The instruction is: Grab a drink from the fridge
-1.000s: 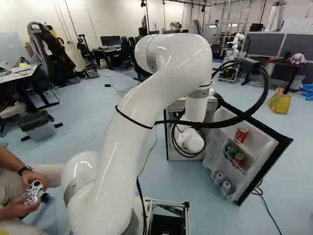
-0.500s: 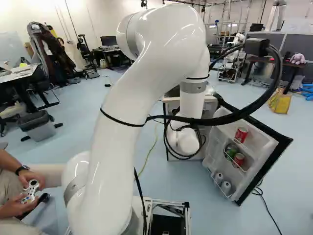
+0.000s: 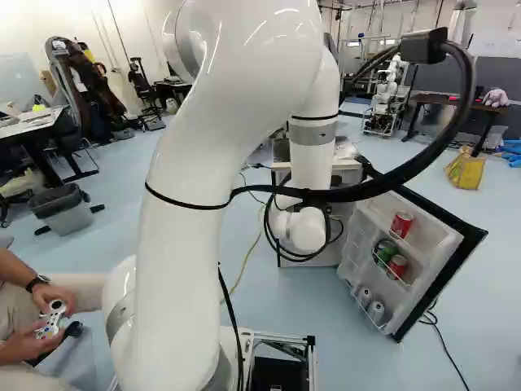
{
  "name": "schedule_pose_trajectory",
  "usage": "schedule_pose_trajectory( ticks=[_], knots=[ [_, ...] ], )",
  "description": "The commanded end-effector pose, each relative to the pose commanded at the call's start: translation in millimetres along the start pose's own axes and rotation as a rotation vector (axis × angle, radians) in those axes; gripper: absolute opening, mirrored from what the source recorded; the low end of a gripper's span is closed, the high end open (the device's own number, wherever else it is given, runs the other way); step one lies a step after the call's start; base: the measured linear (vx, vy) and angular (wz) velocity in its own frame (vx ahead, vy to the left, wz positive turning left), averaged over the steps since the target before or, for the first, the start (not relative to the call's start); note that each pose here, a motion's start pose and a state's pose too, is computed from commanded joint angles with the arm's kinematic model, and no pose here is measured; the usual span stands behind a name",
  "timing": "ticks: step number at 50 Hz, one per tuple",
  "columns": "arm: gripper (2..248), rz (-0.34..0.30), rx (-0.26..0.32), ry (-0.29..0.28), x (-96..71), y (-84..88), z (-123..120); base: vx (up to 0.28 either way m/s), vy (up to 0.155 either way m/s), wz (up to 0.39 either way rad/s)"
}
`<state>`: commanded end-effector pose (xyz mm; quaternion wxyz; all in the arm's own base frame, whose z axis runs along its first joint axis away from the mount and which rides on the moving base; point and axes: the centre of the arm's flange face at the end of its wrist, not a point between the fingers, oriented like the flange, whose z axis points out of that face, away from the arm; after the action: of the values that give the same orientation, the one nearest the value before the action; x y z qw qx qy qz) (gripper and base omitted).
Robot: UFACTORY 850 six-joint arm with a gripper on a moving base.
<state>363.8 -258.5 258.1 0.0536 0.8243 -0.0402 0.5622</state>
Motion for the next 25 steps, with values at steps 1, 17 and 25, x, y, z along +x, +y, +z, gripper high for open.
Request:
schedule_pose_trajectory(
  ticks=[1, 17, 25],
  knots=[
    [88, -0.001, -0.002, 0.002, 1.0, 0.1, -0.5, 0.0, 0.0, 0.0],
    [88, -0.016, -0.014, 0.031, 17.6, -0.2, -8.9, 0.0, 0.0, 0.0],
    [88, -0.027, -0.017, 0.046, 26.2, -0.3, -11.3, 0.0, 0.0, 0.0]
  ],
)
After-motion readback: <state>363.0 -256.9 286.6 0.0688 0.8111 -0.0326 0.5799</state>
